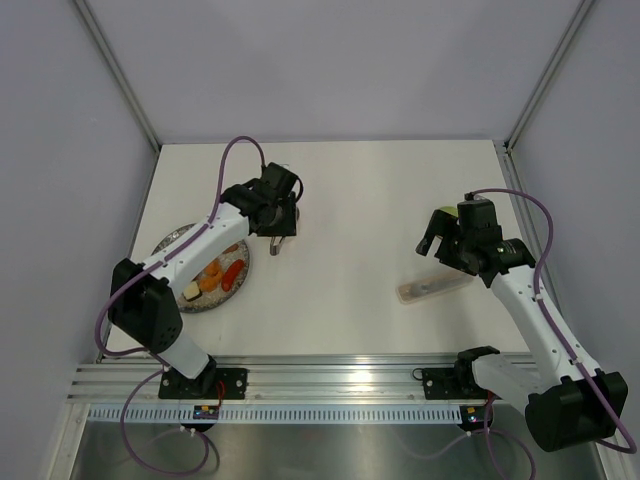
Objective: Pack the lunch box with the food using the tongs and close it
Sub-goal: Place the fake food in the packing box, then pick up the fake food from the plate.
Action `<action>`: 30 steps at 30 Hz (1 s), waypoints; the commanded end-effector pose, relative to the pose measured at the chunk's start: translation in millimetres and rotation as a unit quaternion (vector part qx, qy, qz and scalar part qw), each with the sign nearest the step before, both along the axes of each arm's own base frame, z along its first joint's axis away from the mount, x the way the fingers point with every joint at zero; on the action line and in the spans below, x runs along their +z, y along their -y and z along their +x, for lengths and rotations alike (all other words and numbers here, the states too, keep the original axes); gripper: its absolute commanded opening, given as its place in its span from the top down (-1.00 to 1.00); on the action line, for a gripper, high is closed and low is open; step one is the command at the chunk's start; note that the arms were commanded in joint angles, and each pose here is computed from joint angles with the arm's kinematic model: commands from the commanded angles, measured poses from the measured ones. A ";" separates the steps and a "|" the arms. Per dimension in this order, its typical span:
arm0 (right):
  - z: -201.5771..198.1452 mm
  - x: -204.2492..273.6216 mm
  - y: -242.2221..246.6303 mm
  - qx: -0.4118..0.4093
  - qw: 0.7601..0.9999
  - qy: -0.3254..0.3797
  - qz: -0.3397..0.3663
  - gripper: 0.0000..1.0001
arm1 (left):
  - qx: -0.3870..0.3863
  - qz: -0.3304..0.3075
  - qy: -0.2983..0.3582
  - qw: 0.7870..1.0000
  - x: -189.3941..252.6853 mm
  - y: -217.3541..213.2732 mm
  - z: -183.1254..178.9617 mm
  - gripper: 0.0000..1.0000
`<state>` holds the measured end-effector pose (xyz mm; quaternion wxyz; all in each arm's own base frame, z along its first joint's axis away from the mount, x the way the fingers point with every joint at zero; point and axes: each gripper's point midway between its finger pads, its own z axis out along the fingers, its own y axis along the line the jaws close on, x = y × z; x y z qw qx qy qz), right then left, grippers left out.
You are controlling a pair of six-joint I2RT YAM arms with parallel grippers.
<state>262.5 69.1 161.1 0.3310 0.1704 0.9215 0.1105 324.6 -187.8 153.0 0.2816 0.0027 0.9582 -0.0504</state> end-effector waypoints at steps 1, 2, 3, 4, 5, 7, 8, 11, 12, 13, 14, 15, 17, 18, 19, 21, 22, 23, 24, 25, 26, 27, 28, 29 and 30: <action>1.7 9.1 1.6 -0.007 1.000 0.016 0.004 -0.99 | -0.006 -0.037 0.051 0.998 44.4 4.2 4.1 0.10; 2.2 9.5 1.0 -0.006 1.000 0.016 0.005 -0.99 | -0.001 -0.031 0.058 0.998 48.6 0.7 4.7 0.10; 2.7 9.7 -0.1 -0.005 1.000 0.016 0.008 -0.99 | 0.004 -0.028 0.063 0.998 53.8 -2.8 4.1 0.10; 4.0 10.8 -1.5 -0.003 1.000 0.017 0.012 -0.99 | 0.012 -0.022 0.068 0.997 61.7 -8.7 1.4 0.10; 5.8 12.8 -3.4 0.000 1.000 0.019 0.014 -0.99 | 0.025 -0.010 0.076 0.997 65.3 -16.7 2.1 0.12; 7.9 14.3 -6.2 0.005 1.000 0.020 0.019 -0.99 | 0.041 -0.004 0.077 0.996 68.4 -27.7 -1.9 0.14; 9.9 14.8 -7.1 0.007 1.000 0.020 0.019 -0.99 | 0.055 -0.003 0.082 0.995 71.6 -38.1 -4.3 0.15; 13.4 18.3 -12.8 0.019 0.999 0.021 0.029 -0.99 | 0.090 -0.006 0.087 0.992 72.1 -62.5 -12.0 0.16; 14.4 19.2 -14.1 0.021 0.999 0.021 0.031 -0.99 | 0.099 -0.002 0.086 0.991 70.9 -69.7 -15.3 0.16; 15.8 20.2 -15.0 0.025 0.999 0.022 0.030 -0.99 | 0.109 -0.001 0.088 0.990 71.6 -75.4 -18.0 0.16; 18.5 22.0 -16.4 0.028 0.999 0.024 0.031 -0.99 | 0.124 0.007 0.088 0.988 70.7 -86.0 -19.8 0.16; 19.9 22.4 -16.7 0.030 0.999 0.024 0.031 -0.99 | 0.132 0.012 0.085 0.988 70.0 -93.9 -27.9 0.16; 24.4 23.5 -17.9 0.037 0.999 0.023 0.027 -0.99 | 0.154 0.018 0.085 0.984 69.7 -106.9 -33.4 0.16; 25.8 23.8 -18.6 0.038 0.999 0.022 0.028 -0.99 | 0.160 0.020 0.083 0.983 70.5 -113.0 -41.1 0.16; 27.1 24.0 -20.6 0.043 0.998 0.022 0.030 -0.99 | 0.169 0.017 0.083 0.982 71.4 -116.5 -44.5 0.16; 29.8 22.6 -22.6 0.045 0.998 0.018 0.033 -0.99 | 0.183 0.025 0.076 0.980 70.9 -127.0 -55.9 0.15; 30.9 22.8 -24.0 0.046 0.998 0.019 0.036 -0.99 | 0.193 0.025 0.077 0.978 72.6 -132.1 -62.3 0.15; 31.4 21.0 -24.7 0.047 0.998 0.018 0.037 -0.99 | 0.204 0.035 0.077 0.975 73.8 -140.1 -66.9 0.15; 31.5 19.9 -25.3 0.048 0.998 0.016 0.039 -0.99 | 0.210 0.043 0.068 0.974 73.2 -146.1 -75.5 0.15; 32.4 19.2 -25.3 0.046 0.998 0.017 0.039 -0.99 | 0.222 0.040 0.072 0.971 76.8 -151.3 -80.9 0.15; 32.3 15.1 -24.9 0.044 0.998 0.011 0.038 -0.99 | 0.228 0.044 0.069 0.970 76.8 -155.0 -85.3 0.15; 31.9 13.7 -24.5 0.044 0.998 0.008 0.037 -0.99 | 0.235 0.051 0.058 0.969 75.1 -159.8 -94.5 0.15; 31.4 11.5 -24.7 0.047 0.998 0.004 0.035 -0.99 | 0.247 0.050 0.055 0.966 74.6 -162.6 -99.0 0.15; 31.5 8.7 -24.8 0.049 0.998 -0.001 0.034 -0.99 | 0.255 0.051 0.055 0.964 76.4 -166.1 -103.9 0.15; 30.6 6.6 -26.2 0.054 0.998 -0.005 0.034 -0.99 | 0.262 0.060 0.043 0.962 74.2 -170.9 -112.7 0.15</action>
